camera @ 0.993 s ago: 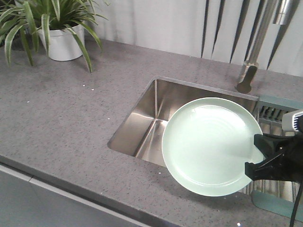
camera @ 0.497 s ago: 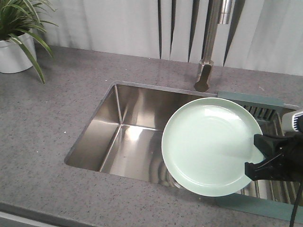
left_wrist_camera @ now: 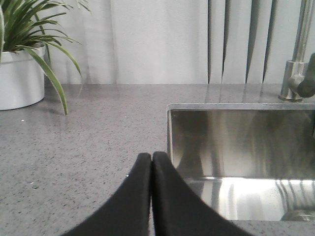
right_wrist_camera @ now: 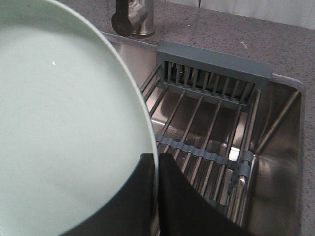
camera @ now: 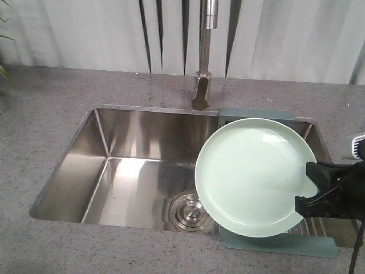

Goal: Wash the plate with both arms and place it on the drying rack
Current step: 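Drive the base up to the sink, holding the plate above the drying rack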

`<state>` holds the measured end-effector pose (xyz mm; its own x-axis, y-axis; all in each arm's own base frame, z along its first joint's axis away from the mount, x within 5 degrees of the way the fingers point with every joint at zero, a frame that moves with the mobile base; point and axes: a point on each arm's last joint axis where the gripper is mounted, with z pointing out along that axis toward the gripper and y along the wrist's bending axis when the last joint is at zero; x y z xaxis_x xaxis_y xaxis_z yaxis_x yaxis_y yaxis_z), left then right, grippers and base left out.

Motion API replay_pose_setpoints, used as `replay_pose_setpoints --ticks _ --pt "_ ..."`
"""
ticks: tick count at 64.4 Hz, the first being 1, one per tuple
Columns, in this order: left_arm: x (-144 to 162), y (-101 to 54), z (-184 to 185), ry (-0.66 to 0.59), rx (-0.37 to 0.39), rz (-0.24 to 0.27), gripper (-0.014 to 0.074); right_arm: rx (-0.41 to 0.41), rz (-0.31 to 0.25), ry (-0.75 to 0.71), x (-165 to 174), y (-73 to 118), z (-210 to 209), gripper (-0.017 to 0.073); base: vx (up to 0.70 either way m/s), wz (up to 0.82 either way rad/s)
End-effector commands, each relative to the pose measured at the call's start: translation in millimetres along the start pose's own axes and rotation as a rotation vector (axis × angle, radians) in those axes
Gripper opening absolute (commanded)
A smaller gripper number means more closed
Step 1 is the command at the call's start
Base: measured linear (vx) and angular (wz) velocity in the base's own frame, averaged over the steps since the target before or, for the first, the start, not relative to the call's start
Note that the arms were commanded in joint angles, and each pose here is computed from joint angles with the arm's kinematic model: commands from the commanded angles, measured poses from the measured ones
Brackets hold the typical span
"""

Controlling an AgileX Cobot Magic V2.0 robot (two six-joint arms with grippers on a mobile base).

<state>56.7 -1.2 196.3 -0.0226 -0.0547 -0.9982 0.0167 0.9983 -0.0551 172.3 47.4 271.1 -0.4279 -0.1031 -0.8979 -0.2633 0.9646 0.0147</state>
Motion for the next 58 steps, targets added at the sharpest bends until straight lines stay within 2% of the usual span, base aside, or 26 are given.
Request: replay_pose_setpoints --ticks 1,58 --pt "-2.3 0.3 -0.7 -0.073 -0.002 -0.003 -0.0006 0.006 -0.002 -0.116 -17.7 -0.7 -4.9 -0.0008 0.02 -0.23" --pt "-2.3 0.3 -0.7 -0.073 -0.002 -0.003 -0.0006 0.006 -0.002 -0.113 -17.5 -0.7 -4.9 -0.0008 0.01 -0.1"
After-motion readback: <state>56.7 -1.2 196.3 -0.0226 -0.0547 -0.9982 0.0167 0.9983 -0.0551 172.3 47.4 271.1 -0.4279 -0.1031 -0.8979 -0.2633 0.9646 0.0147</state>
